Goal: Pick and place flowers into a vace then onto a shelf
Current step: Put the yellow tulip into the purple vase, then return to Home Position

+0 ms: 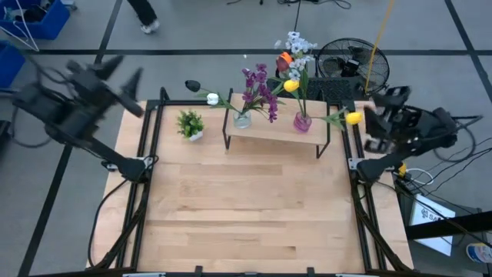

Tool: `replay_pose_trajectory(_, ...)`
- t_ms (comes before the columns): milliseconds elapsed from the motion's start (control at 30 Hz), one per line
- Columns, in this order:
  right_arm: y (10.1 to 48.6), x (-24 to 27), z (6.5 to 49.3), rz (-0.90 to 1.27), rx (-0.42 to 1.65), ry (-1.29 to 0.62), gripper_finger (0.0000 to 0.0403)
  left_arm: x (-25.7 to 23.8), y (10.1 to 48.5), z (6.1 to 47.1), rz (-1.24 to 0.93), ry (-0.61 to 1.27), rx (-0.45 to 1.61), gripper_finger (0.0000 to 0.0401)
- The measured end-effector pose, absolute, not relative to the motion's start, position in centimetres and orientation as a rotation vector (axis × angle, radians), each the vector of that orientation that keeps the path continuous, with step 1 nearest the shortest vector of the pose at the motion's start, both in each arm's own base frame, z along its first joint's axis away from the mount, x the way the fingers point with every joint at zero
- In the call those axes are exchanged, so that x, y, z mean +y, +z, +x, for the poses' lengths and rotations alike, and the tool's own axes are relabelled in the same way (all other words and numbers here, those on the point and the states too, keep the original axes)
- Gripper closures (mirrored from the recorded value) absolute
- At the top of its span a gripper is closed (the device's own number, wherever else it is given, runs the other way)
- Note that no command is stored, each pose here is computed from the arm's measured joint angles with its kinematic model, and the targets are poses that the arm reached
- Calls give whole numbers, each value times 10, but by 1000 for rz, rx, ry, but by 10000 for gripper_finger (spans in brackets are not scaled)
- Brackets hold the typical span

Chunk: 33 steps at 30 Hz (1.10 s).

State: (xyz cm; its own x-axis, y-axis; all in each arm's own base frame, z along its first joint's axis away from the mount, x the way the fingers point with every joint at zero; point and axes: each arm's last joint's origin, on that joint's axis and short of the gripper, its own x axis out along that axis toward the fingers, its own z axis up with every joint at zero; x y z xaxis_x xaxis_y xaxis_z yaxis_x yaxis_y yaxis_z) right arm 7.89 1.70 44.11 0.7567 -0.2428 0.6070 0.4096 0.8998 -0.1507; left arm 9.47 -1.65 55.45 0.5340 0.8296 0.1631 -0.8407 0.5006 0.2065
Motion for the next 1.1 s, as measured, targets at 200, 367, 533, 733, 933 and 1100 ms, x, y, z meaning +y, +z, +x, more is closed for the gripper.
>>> replay_pose_trajectory(200, 403, 20, 59, -90, -337, 123, 224, 10, 543, 40, 124, 997, -1, 146)
replay_pose_trajectory(367, 384, 14, 45, 66, -175, 179, 240, 22, 500, 18, 96, 762, -81, 146)
replay_pose_trajectory(533, 368, 13, 46, 161, -128, 137, 249, 12, 445, 18, -130, 120, -98, 146)
replay_pose_trajectory(733, 333, 21, 68, 170, -68, 33, 244, -27, 382, 59, -141, -142, 47, 146)
replay_pose_trajectory(933, 298, 26, 76, 116, -135, 67, 242, -44, 328, 86, -55, -14, 87, 146)
replay_pose_trajectory(1100, 277, 22, 65, 144, -183, 116, 242, -38, 312, 80, -55, -16, 65, 146)
